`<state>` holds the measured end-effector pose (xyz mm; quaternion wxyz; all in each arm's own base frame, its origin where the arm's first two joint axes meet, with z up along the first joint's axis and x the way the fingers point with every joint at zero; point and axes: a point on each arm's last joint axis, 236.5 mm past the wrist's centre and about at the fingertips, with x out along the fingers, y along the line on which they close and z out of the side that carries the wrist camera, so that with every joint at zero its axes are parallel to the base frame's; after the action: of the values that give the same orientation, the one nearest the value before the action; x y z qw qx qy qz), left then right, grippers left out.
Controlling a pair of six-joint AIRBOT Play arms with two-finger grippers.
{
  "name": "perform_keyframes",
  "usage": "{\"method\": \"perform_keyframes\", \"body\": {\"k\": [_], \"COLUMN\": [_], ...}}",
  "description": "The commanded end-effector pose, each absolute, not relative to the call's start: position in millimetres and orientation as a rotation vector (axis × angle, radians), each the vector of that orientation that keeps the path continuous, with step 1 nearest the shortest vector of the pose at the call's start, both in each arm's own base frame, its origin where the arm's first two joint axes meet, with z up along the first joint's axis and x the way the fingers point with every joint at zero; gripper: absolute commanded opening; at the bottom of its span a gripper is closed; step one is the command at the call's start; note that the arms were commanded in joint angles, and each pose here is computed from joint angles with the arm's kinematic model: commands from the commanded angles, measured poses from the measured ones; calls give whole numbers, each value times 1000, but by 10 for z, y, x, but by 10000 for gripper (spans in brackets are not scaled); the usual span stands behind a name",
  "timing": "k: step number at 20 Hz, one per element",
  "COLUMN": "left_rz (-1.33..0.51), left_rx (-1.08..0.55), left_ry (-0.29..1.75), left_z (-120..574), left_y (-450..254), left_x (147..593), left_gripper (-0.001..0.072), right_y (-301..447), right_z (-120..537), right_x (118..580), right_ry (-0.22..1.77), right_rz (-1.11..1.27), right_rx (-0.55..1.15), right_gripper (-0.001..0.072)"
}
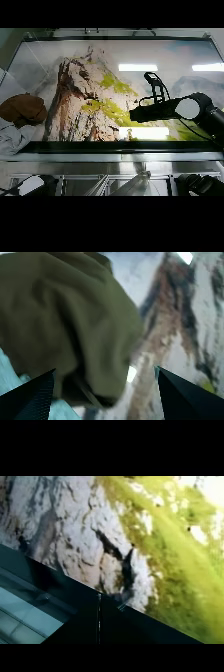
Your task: Fold the shirts.
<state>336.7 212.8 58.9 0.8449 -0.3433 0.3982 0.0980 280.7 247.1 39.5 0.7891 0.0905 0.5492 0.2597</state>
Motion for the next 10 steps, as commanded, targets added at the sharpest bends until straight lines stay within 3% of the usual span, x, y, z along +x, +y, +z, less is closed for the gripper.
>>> {"method": "perform_keyframes", "body": {"k": [1,6,7,8,9,10], "left_rz": [228,170,148,110,48,-24], "left_rx": [-691,-739,-744,-762,-769,-778], "left_ry": [880,1031,1055,1076,1097,1088], "left_z": [-57,-901,-985,-987,-882,-687], "left_y": [2352,2038,1946,1831,1703,1557], "left_x": [3662,3882,3918,3967,4026,4143], "left_gripper": [720,717,602,255,4,4], "right_y": [2473,2473,2473,2473,2474,2473], "right_z": [391,391,391,390,391,391], "right_x": [2805,2805,2805,2804,2805,2805], "right_ry": [1184,1184,1184,1184,1184,1184], "right_rz": [560,560,560,560,560,560], "right_rx": [194,194,194,194,195,194], "right_gripper": [25,25,26,26,26,25]}}
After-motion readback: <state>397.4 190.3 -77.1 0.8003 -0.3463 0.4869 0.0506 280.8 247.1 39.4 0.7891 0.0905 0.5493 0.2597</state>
